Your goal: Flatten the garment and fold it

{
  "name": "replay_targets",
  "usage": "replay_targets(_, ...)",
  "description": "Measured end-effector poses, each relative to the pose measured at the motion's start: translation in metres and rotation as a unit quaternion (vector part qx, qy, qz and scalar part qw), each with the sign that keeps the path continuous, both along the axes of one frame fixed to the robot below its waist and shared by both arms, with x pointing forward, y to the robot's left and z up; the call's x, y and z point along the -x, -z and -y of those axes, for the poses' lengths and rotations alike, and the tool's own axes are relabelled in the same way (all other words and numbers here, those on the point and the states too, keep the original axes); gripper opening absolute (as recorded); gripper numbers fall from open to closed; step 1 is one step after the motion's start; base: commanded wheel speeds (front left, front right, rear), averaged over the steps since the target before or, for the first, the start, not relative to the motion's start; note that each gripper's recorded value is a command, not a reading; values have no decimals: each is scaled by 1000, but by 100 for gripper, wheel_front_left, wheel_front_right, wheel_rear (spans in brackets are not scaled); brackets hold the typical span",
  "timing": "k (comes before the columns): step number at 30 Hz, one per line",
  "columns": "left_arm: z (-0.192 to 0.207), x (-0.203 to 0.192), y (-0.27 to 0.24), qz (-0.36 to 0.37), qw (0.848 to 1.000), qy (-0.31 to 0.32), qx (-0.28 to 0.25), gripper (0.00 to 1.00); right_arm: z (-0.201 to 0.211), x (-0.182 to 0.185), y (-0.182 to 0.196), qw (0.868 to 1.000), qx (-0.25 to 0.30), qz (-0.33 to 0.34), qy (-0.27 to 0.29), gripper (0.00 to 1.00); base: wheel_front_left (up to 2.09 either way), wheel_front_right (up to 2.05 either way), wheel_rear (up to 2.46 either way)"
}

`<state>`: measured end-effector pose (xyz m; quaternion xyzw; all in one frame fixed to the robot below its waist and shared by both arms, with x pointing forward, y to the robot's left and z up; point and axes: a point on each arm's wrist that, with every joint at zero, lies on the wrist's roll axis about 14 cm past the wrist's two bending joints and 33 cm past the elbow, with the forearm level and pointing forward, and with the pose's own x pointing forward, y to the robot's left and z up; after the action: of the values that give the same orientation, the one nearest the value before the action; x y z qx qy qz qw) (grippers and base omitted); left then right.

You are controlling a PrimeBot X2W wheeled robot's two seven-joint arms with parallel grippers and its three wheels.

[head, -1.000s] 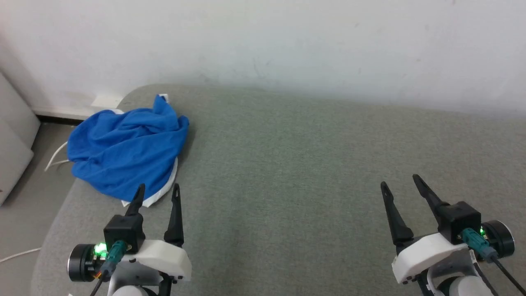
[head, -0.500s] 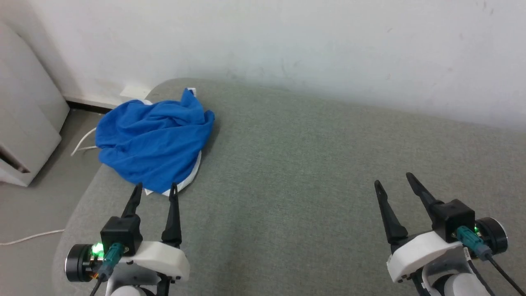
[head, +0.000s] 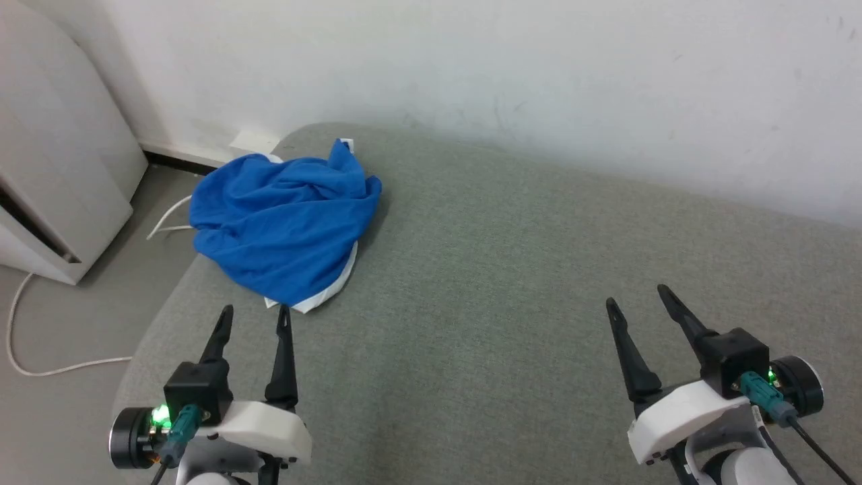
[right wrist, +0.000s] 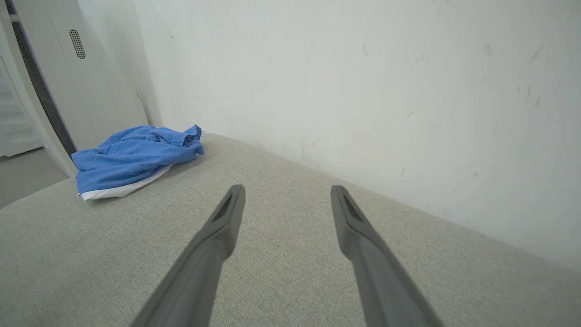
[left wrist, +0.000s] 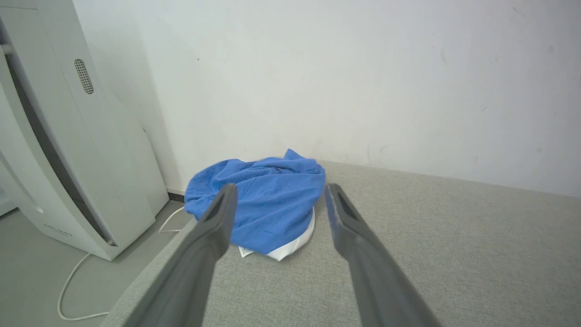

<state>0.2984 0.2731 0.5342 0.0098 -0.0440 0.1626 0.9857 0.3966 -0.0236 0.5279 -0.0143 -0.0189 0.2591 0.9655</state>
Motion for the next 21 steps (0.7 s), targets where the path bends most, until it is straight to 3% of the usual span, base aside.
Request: replay_targets(21,-30,33,5,6,998,-65,10,100,-42,1,-3,998,-7,3,-59,100,0,0,0)
